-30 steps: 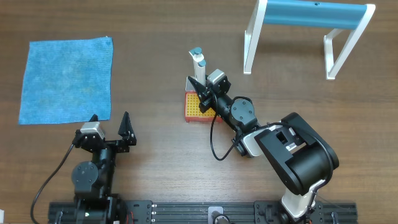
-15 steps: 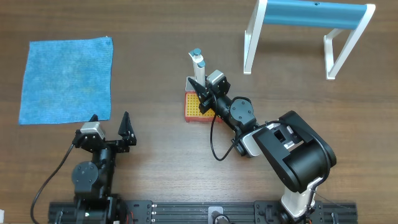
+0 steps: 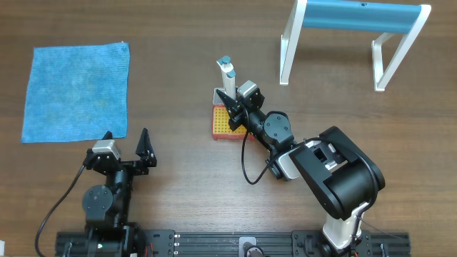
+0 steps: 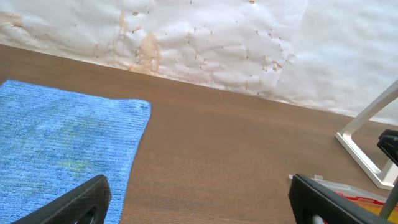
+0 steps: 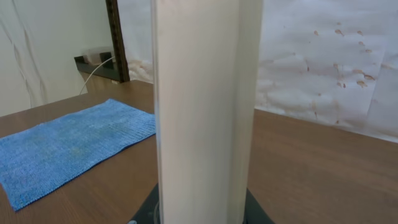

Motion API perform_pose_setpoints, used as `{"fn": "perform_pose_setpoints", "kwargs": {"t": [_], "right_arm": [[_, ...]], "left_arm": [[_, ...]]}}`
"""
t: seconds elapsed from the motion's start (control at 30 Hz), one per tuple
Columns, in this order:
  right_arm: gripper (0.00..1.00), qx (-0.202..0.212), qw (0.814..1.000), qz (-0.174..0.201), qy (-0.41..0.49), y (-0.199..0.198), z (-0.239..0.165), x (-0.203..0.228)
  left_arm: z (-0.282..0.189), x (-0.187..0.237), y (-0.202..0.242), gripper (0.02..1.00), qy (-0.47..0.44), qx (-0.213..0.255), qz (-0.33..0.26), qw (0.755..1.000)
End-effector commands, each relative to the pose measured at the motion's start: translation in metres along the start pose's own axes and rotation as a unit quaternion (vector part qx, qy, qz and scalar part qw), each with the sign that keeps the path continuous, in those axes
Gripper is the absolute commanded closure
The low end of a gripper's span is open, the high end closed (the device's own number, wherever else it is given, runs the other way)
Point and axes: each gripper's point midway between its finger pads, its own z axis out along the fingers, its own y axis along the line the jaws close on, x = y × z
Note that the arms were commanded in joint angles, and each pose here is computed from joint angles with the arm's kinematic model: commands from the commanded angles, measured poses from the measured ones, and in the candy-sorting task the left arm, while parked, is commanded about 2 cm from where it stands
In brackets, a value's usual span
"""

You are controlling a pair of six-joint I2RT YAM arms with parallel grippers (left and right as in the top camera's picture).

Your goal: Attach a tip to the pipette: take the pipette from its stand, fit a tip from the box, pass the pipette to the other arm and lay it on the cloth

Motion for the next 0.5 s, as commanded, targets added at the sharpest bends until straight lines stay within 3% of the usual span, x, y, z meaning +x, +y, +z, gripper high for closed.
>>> {"fn": "perform_pose_setpoints", "kwargs": {"t": [0.03,0.3,0.5], "right_arm": [[0.921,0.008,1.0,0.004,0.003,-0.007,0.0,0.004],[0.921,0.01,1.0,0.006,0.014,-0.009,-0.002,0.013],[0.921,-0.02,0.999,0.01,0.032,0.004,-0.002,0.028]], "left_arm": [[0.0,0.001,-0.001,0.095,0.0,0.004,0.005,1.0],[0.0,0.001,-0.001,0.095,0.0,0.004,0.005,1.0],[0.0,0.001,-0.001,0.093,0.0,0.004,0.005,1.0]]}}
